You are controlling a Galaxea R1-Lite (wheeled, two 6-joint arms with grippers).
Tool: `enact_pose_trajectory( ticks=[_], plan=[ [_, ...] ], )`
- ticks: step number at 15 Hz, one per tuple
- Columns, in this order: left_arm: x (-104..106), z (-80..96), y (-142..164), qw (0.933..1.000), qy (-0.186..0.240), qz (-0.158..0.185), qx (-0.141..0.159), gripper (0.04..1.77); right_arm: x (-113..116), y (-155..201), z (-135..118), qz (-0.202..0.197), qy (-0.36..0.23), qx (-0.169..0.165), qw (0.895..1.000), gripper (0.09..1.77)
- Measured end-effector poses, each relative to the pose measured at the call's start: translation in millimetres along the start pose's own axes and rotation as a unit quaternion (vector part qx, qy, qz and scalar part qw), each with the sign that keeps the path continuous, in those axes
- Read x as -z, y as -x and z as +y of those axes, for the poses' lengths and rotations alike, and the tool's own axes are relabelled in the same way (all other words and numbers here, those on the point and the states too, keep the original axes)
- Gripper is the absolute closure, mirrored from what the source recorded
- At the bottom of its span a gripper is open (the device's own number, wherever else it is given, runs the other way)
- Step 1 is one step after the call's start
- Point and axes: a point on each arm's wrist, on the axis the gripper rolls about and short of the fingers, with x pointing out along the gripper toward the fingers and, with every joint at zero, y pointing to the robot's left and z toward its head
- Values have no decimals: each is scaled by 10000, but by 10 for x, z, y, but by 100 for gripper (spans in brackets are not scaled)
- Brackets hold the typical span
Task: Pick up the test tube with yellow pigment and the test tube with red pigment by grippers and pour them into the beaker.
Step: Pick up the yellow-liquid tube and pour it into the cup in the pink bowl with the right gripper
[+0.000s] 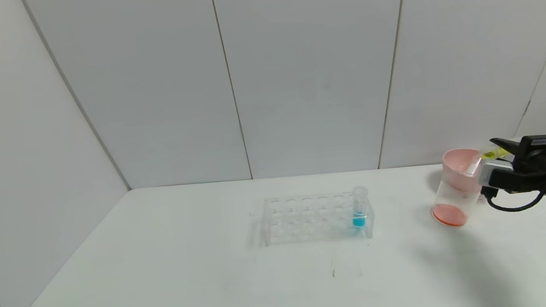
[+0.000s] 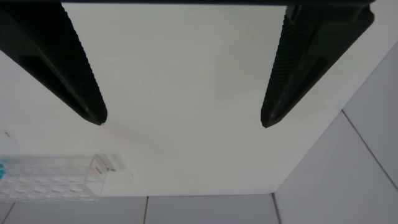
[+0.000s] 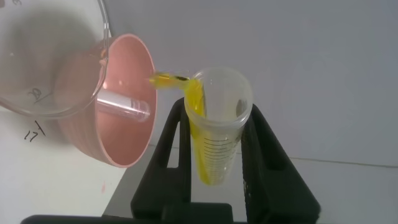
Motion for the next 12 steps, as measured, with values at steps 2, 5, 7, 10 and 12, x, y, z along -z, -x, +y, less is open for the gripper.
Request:
enact_pose_trajectory(
  ticks=[2, 5, 7, 10, 12],
  plan=[
    [0, 0, 0, 10000, 0, 2, 0, 5, -4, 12, 14, -4, 73, -34, 10000, 133],
    [0, 0, 0, 10000, 0, 0, 0, 5, -23, 27, 33, -28, 154, -43, 9999, 133],
    [0, 0, 0, 10000, 0, 0, 0, 5, -45, 25, 34, -56, 152, -42, 9999, 133],
    [0, 0, 0, 10000, -2, 0, 0, 5, -71, 31, 15, -36, 180, -10, 9998, 133],
    [0, 0, 0, 10000, 0, 0, 0, 5, -77, 33, -8, -34, 209, 30, 9998, 133]
  ],
)
